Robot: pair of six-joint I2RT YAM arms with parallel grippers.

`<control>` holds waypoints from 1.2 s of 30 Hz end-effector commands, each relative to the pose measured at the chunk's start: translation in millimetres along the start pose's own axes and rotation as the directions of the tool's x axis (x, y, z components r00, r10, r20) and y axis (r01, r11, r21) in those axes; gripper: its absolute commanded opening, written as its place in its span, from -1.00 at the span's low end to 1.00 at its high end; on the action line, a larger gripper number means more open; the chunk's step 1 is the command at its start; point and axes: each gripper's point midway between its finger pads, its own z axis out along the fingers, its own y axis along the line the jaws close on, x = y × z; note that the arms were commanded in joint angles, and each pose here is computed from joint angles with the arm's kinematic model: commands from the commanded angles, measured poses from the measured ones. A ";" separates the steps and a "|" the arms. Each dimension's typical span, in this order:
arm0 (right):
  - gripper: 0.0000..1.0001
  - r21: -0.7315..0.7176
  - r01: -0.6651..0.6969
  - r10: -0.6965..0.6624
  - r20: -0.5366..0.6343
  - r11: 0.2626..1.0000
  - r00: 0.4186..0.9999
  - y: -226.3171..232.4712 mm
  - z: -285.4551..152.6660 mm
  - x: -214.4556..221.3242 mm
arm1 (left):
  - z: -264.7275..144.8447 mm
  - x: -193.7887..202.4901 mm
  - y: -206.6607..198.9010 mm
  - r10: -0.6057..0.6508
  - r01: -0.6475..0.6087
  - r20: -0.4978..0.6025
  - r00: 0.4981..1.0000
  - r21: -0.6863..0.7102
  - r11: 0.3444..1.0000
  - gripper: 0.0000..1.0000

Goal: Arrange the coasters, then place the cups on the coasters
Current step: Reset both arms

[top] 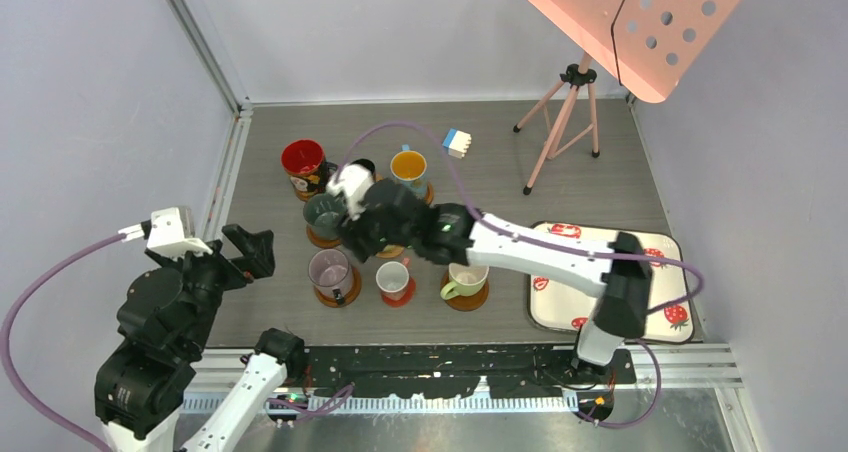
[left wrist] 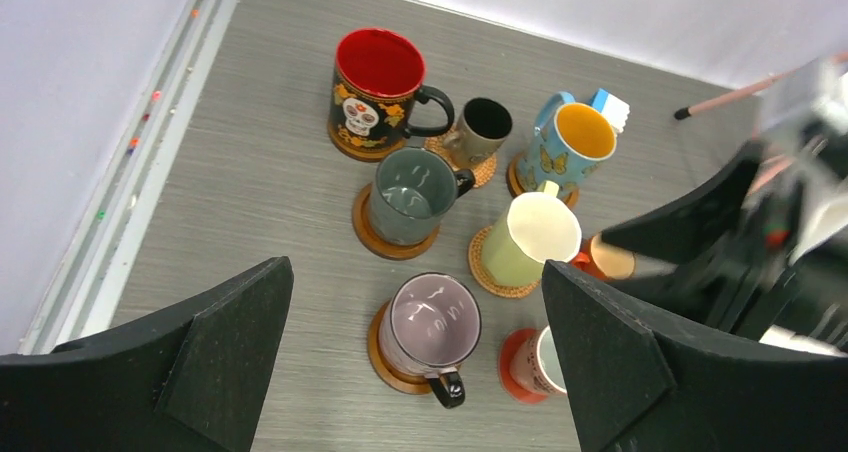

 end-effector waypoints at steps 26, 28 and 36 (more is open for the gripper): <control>0.91 0.472 -0.661 0.424 0.517 0.584 0.743 -149.5 -266.2 83.0 | 52.2 75.7 -110.8 0.094 -0.038 -0.068 0.993 0.571 0.820 0.98; 0.90 0.489 -0.663 0.419 0.522 0.567 0.743 -152.7 -271.7 86.5 | 54.9 79.5 -109.8 0.098 -0.036 -0.080 0.992 0.564 0.825 0.98; 0.91 0.492 -0.660 0.412 0.524 0.568 0.745 -153.4 -277.5 88.7 | 60.9 88.1 -104.7 0.113 -0.043 -0.096 0.989 0.542 0.839 0.98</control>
